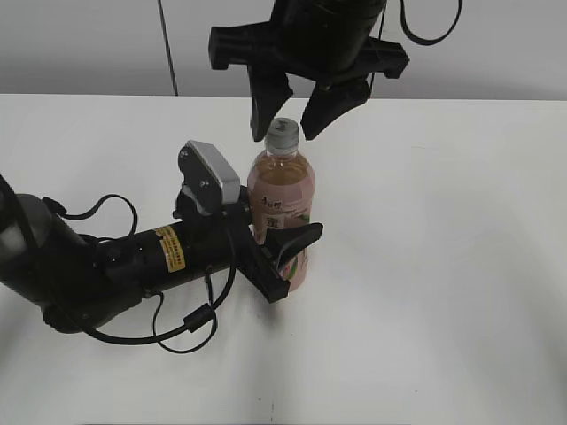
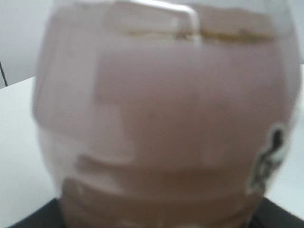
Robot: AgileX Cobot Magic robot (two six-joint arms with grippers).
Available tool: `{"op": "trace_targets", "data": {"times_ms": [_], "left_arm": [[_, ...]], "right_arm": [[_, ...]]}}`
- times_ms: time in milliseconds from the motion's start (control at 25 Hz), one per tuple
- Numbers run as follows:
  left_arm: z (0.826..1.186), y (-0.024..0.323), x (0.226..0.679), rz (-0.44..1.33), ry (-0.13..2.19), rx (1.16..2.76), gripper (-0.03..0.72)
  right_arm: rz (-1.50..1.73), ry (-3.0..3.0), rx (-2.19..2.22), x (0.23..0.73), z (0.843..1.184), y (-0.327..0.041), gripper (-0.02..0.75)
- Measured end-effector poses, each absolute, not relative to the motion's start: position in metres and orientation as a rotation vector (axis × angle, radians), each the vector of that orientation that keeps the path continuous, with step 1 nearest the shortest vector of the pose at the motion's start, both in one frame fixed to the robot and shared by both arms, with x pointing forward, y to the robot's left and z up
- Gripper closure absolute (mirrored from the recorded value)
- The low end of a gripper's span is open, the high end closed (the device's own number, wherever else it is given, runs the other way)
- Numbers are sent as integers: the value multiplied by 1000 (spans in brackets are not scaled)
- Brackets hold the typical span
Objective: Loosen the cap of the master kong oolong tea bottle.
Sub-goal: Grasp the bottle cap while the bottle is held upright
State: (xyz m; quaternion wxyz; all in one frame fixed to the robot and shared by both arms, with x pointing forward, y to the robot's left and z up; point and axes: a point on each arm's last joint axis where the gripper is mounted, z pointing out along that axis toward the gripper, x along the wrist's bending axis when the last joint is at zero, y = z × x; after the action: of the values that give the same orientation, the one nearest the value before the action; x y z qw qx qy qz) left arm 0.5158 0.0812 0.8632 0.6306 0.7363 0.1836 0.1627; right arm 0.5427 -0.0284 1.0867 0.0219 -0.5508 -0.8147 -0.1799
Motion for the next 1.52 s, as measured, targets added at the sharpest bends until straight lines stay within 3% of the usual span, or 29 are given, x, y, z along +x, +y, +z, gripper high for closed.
{"op": "trace_targets", "data": {"times_ms": [680,760,880,1120,1520], "left_arm": [[863,81,516,372,420,1686,306],[863,81,516,372,420,1686,306],[863,81,516,370,423,1685,306],[863,81,516,372,423,1686,307],[863,81,516,371,417,1686,307]], "right_arm": [[-510,-2498,-1736,547,1074,-25,337],[-510,-2497,-1737,547,1074,-25,356],[-506,-2502,-1738,547,1074,-25,445],[-506,-2533,-1709,547,1074,-25,447],[-529,-2926,-1106,547,1074,-25,456]]}}
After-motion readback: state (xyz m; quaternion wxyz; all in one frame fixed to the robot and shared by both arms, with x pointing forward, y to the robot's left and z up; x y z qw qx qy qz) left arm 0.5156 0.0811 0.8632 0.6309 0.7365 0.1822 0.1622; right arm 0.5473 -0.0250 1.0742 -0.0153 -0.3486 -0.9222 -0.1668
